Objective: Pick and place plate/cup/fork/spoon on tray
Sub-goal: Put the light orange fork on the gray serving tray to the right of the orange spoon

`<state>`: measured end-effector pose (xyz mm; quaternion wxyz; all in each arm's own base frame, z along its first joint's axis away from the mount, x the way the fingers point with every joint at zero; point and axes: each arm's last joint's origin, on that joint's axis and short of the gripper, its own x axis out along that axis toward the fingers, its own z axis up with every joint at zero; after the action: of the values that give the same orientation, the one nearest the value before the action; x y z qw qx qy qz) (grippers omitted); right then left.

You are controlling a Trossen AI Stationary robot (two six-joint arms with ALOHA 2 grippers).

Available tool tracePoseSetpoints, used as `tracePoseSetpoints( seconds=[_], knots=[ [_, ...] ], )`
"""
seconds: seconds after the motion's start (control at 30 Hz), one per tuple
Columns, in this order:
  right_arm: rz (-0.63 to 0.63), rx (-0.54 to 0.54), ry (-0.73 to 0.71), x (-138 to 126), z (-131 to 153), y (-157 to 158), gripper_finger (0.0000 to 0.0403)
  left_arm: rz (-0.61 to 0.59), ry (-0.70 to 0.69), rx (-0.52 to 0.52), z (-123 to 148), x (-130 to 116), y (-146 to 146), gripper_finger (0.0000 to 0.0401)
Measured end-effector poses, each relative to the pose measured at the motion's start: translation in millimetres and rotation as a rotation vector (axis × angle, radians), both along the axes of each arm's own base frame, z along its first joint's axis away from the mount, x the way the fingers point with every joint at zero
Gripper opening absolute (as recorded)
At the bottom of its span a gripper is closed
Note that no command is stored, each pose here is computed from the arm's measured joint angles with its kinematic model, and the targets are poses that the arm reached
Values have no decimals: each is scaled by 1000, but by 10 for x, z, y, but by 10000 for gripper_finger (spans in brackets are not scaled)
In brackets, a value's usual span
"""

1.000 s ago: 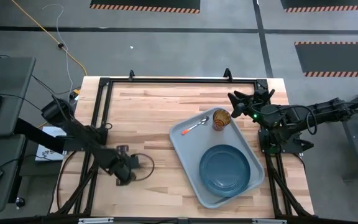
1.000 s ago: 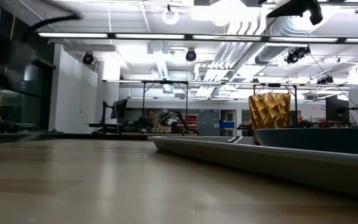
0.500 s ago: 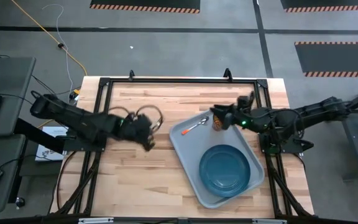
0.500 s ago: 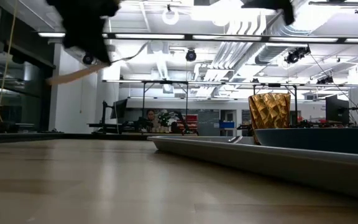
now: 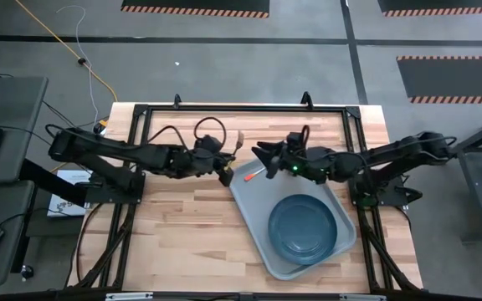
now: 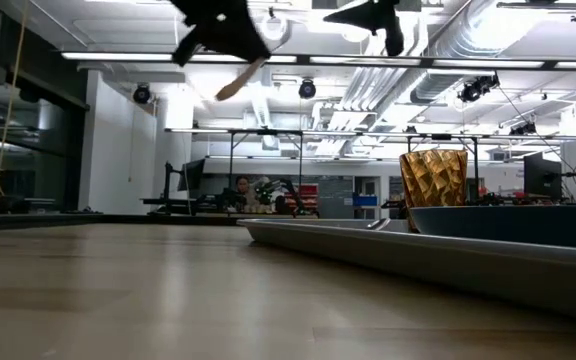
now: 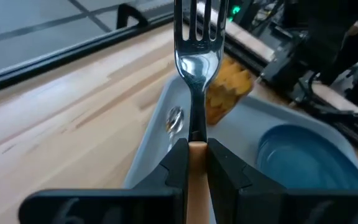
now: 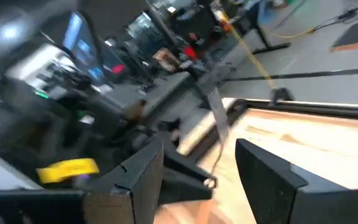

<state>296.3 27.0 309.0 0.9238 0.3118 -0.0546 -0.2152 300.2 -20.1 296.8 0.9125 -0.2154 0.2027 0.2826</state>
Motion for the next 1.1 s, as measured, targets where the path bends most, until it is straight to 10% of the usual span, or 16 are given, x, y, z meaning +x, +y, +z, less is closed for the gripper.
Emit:
tracePoseSetpoints(
  seconds=[0.4, 1.1],
  knots=[
    [-127, -97, 313, 266, 229, -57, 193, -9, 38, 101, 95, 256, -30, 24],
    [-181, -70, 293, 248, 272, -158, 172, -20, -4, 175, 156, 277, -102, 24]
  ],
)
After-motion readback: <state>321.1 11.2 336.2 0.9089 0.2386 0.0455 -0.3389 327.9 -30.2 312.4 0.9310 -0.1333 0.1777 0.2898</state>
